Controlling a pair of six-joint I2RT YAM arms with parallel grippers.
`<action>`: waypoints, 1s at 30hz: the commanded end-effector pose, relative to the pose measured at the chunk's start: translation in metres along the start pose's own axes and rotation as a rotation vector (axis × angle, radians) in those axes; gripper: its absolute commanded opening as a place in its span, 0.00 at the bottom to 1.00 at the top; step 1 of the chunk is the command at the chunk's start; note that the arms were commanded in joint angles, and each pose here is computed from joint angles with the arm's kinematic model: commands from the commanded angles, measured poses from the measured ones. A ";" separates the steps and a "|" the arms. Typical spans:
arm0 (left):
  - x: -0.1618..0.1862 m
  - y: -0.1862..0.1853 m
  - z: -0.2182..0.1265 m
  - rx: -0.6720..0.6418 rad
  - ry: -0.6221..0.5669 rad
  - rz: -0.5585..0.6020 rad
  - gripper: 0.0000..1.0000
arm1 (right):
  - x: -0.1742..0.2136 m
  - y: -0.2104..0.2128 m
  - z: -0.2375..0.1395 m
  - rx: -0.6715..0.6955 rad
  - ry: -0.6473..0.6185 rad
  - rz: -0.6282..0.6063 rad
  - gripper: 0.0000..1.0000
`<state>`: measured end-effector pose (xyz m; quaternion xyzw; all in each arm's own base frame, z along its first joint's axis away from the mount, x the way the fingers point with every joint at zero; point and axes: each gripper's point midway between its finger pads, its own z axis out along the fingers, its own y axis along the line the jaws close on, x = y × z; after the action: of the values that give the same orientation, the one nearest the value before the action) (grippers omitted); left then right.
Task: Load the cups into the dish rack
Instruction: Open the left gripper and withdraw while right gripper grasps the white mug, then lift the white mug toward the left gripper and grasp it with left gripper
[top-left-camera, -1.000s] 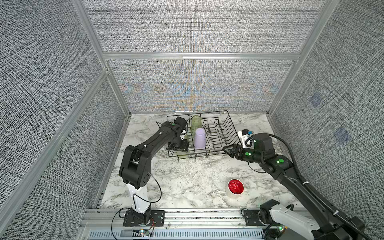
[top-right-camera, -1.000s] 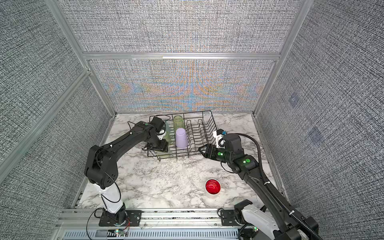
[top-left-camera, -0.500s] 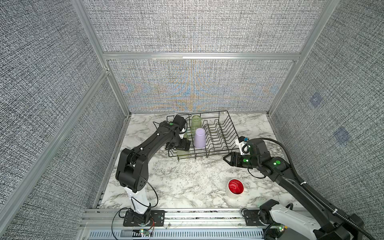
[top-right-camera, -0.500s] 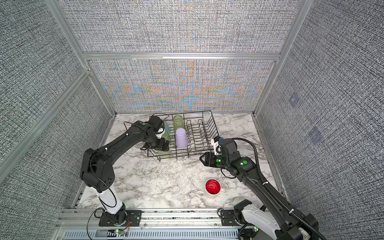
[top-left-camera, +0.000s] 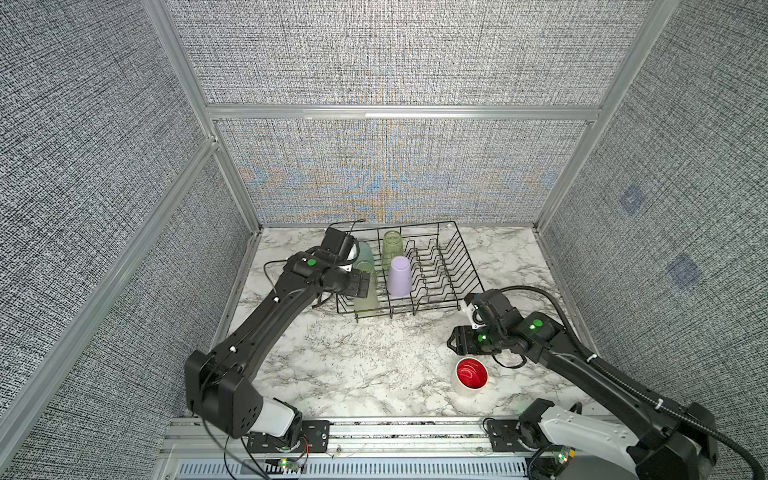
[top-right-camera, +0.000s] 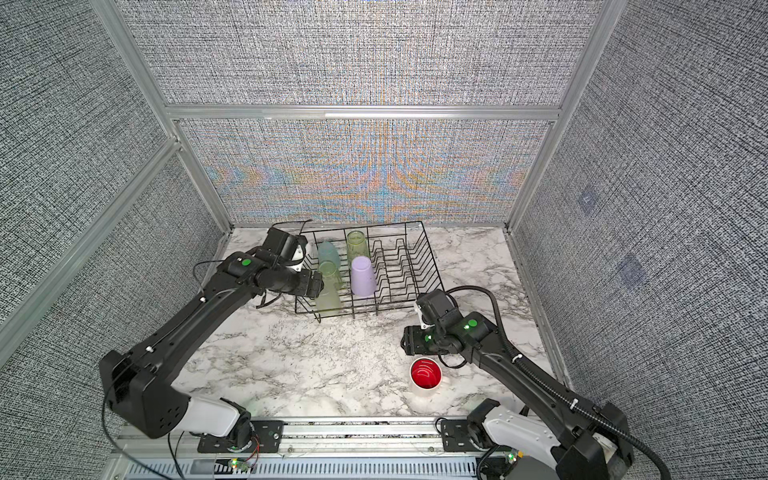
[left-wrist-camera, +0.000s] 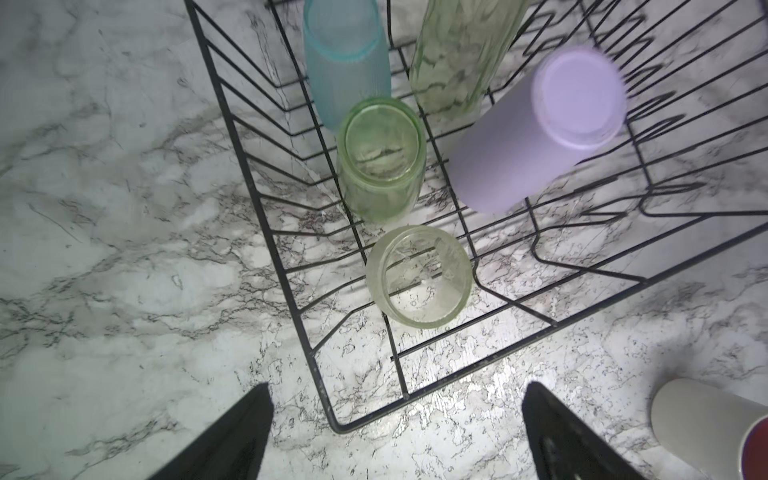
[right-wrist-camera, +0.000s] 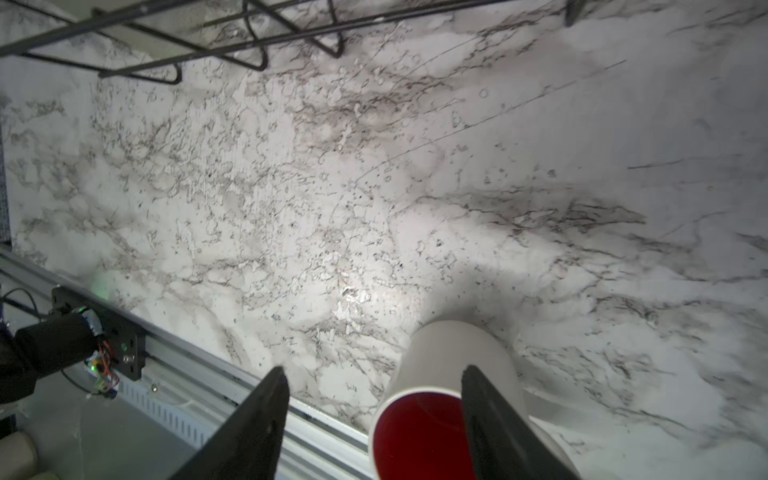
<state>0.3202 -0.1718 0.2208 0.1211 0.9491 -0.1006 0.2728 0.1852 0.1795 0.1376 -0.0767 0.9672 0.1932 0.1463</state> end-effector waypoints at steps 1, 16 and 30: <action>-0.023 0.004 -0.014 -0.022 -0.139 -0.014 0.94 | 0.024 0.002 0.003 0.038 0.117 -0.023 0.67; -0.029 0.015 -0.035 -0.049 -0.287 -0.069 0.95 | 0.065 -0.020 0.043 0.262 0.220 -0.045 0.59; -0.016 0.023 -0.054 -0.073 -0.297 -0.064 0.98 | 0.045 0.008 0.063 0.174 0.188 -0.109 0.01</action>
<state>0.3169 -0.1449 0.2713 0.0650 0.9025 -0.1030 0.4132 0.1493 0.1916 0.0615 -0.1214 0.9896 0.0589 0.0500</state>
